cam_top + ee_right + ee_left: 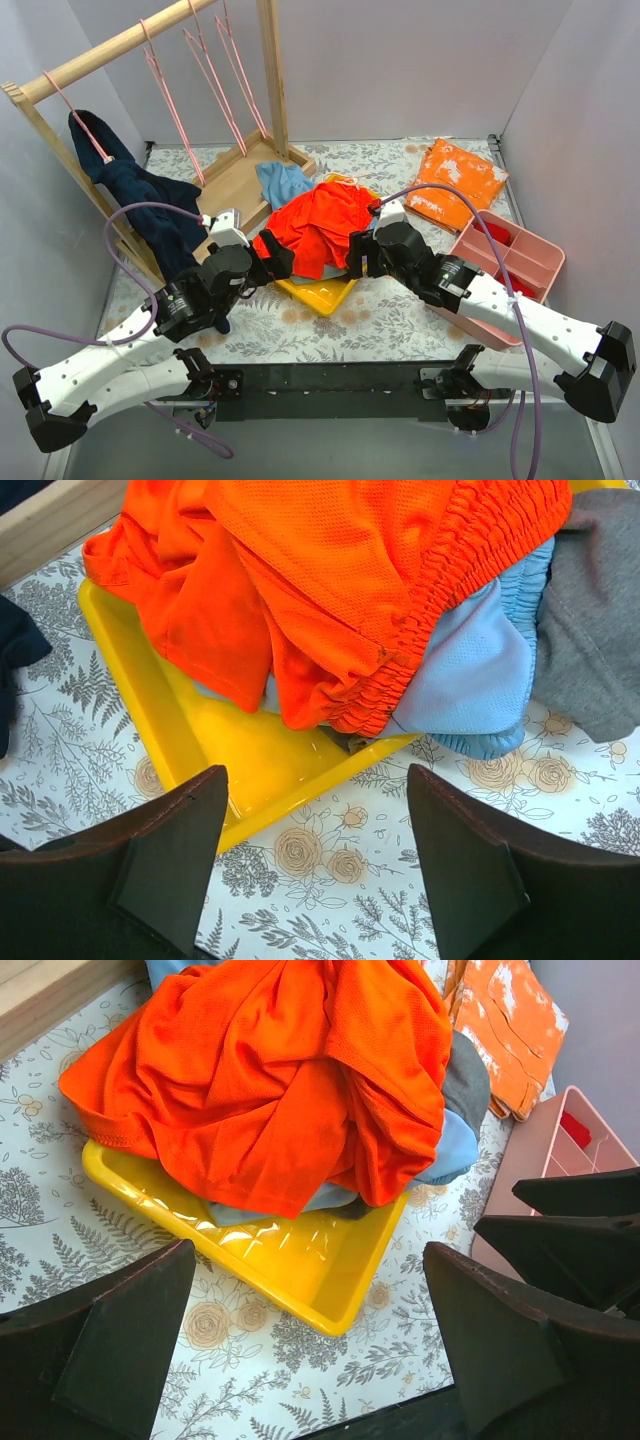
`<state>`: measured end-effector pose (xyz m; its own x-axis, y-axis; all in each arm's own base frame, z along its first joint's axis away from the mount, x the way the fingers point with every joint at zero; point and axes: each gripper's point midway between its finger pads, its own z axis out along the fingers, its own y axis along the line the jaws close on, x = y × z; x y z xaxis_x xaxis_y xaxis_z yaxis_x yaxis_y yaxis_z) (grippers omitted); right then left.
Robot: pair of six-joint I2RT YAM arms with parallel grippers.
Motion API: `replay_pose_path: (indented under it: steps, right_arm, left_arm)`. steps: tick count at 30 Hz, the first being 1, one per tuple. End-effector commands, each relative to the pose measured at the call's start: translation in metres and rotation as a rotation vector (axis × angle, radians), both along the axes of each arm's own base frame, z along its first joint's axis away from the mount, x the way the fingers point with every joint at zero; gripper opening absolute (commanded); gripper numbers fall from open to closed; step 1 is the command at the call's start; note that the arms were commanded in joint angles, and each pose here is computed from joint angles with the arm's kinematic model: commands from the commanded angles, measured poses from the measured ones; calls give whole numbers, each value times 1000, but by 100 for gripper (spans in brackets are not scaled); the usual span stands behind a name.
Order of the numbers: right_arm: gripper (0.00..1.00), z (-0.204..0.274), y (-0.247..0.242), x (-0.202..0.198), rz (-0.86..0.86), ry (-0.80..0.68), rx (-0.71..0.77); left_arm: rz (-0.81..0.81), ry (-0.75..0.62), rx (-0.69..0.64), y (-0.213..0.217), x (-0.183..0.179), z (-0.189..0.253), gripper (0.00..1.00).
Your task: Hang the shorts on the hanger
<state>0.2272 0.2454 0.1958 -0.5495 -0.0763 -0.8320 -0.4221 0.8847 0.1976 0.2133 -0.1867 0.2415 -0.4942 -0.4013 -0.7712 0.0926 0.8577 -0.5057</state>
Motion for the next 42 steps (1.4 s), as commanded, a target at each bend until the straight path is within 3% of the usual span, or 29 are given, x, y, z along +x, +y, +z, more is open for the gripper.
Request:
replay_pose_path:
  steps: [1, 22, 28, 34, 42]
  right_arm:
    - [80, 18, 6, 1, 23, -41, 58]
    - [81, -6, 15, -7, 102, 13, -3]
    - [80, -42, 51, -26, 207, 86, -65]
    - [80, -74, 100, -56, 372, 49, -207]
    - [80, -98, 129, -57, 458, 47, -266]
  left_arm:
    - [9, -8, 25, 4, 2, 0, 98]
    - [-7, -9, 22, -2, 3, 4, 98]
    - [-4, -16, 34, -2, 5, 10, 98]
    - [-2, -4, 43, 0, 4, 7, 98]
    - [1, -12, 34, 2, 3, 10, 98]
